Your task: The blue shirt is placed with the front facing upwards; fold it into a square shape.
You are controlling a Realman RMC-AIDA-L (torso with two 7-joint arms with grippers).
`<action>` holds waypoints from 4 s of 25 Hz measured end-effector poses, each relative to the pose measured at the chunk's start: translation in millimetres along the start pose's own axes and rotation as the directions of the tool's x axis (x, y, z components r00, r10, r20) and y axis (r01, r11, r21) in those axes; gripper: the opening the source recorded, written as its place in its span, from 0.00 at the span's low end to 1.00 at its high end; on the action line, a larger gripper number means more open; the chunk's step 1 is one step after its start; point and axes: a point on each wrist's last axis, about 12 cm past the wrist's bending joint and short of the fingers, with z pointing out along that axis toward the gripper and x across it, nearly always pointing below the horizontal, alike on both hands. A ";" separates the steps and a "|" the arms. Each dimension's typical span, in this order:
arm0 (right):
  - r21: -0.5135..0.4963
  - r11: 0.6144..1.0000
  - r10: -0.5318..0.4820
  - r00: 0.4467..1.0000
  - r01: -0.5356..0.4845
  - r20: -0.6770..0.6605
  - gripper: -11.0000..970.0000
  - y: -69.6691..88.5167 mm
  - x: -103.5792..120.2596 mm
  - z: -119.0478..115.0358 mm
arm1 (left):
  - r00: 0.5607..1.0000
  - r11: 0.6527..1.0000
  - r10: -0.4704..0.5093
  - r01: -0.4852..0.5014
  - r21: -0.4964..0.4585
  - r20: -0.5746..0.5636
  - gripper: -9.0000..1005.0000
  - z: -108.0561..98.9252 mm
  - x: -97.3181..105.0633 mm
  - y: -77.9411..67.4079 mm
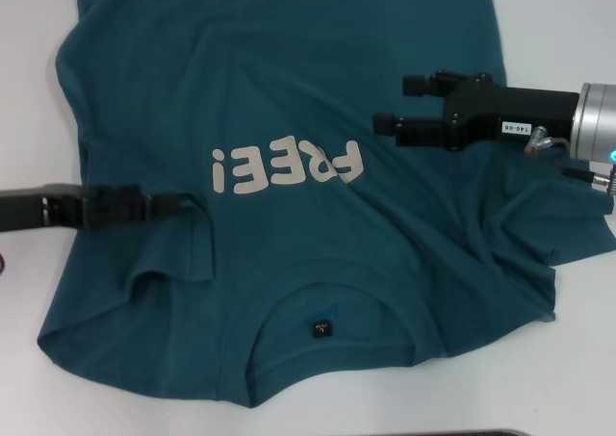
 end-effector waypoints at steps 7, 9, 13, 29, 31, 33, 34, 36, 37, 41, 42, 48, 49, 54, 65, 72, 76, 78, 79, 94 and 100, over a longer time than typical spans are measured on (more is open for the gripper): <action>-0.006 1.000 0.002 1.000 -0.002 0.000 0.94 0.7 0.4 -0.4 | 0.999 0.990 -0.014 0.020 -0.139 0.043 0.93 -11.9 -4.8 17.3; -0.006 1.000 0.005 1.000 -0.005 0.000 0.94 0.8 1.2 -1.4 | 0.999 0.986 -0.026 0.033 -0.165 0.048 0.93 -15.3 -3.6 20.8; -0.007 1.000 0.008 1.000 -0.008 0.000 0.94 1.2 2.1 -2.3 | 0.998 0.980 -0.036 0.046 -0.195 0.055 0.93 -15.7 -1.9 24.9; -0.007 1.000 0.018 1.000 -0.018 0.000 0.94 1.3 3.7 -4.0 | 0.999 0.971 -0.034 0.038 -0.235 0.022 0.93 -5.2 -3.1 29.1; -0.007 1.000 0.018 1.000 -0.018 -0.001 0.94 1.3 3.7 -4.1 | 0.999 0.970 -0.034 0.039 -0.240 0.023 0.93 -7.4 -3.1 30.0; -0.007 1.000 0.018 1.000 -0.018 0.000 0.94 1.3 3.7 -4.0 | 0.999 0.969 -0.038 0.042 -0.243 0.022 0.93 -8.5 -2.3 30.7; -0.007 1.000 0.018 1.000 -0.018 0.000 0.94 1.3 3.7 -4.0 | 0.999 0.969 -0.039 0.043 -0.244 0.022 0.93 -8.6 -2.0 31.0; -0.007 1.000 0.018 1.000 -0.018 0.000 0.94 1.3 3.7 -4.0 | 0.999 0.968 -0.041 0.045 -0.249 0.023 0.93 -8.7 -1.6 31.6; -0.007 1.000 0.018 1.000 -0.018 0.000 0.94 1.3 3.7 -4.0 | 0.999 0.967 -0.041 0.046 -0.251 0.024 0.93 -8.7 -1.5 32.0; -0.007 1.000 0.016 1.000 -0.016 0.000 0.94 1.2 3.3 -4.2 | 0.999 0.969 -0.037 0.038 -0.244 0.011 0.93 -5.0 -1.5 30.5; -0.007 1.000 0.015 1.000 -0.015 0.000 0.94 1.2 3.2 -4.2 | 0.999 0.970 -0.034 0.035 -0.241 0.005 0.93 -3.4 -1.7 29.9; -0.006 1.000 0.011 1.000 -0.011 0.001 0.94 1.2 2.4 -4.4 | 1.000 0.978 -0.016 0.011 -0.208 -0.022 0.93 4.7 -6.7 23.8; -0.006 1.000 0.011 1.000 -0.011 0.001 0.94 1.2 2.4 -4.3 | 1.000 0.979 -0.012 0.007 -0.203 -0.023 0.93 5.6 -8.2 22.9; -0.006 1.000 0.011 1.000 -0.011 0.001 0.94 1.2 2.5 -4.4 | 1.000 0.980 0.002 -0.007 -0.198 -0.027 0.92 9.7 -14.3 21.4; -0.006 1.000 0.014 1.000 -0.014 0.002 0.94 1.7 3.5 -4.4 | 1.000 0.978 0.005 -0.010 -0.210 -0.022 0.92 8.8 -17.0 22.8; -0.007 1.000 0.013 1.000 -0.013 0.002 0.94 2.0 3.5 -4.5 | 0.999 0.968 -0.019 0.009 -0.252 -0.039 0.92 3.0 -17.2 25.6; -0.009 1.000 0.014 1.000 -0.014 0.003 0.94 2.3 3.6 -4.3 | 0.999 0.968 -0.012 -0.001 -0.250 -0.052 0.92 3.0 -20.6 21.2; -0.009 1.000 0.014 1.000 -0.014 0.003 0.94 2.4 3.6 -4.2 | 0.998 0.968 -0.014 0.000 -0.250 -0.055 0.92 3.8 -21.1 20.8; -0.009 1.000 0.014 1.000 -0.014 0.003 0.94 2.4 3.6 -4.2 | 0.998 0.968 -0.016 0.001 -0.251 -0.058 0.92 4.2 -21.5 20.7; -0.011 1.000 0.006 1.000 -0.006 0.003 0.94 2.3 2.1 -3.1 | 0.996 0.956 -0.038 0.015 -0.292 -0.076 0.76 6.3 -27.5 22.3; -0.010 1.000 0.008 1.000 -0.007 0.003 0.94 2.4 2.8 -3.6 | 0.996 0.956 -0.036 0.010 -0.292 -0.085 0.49 7.8 -28.0 22.2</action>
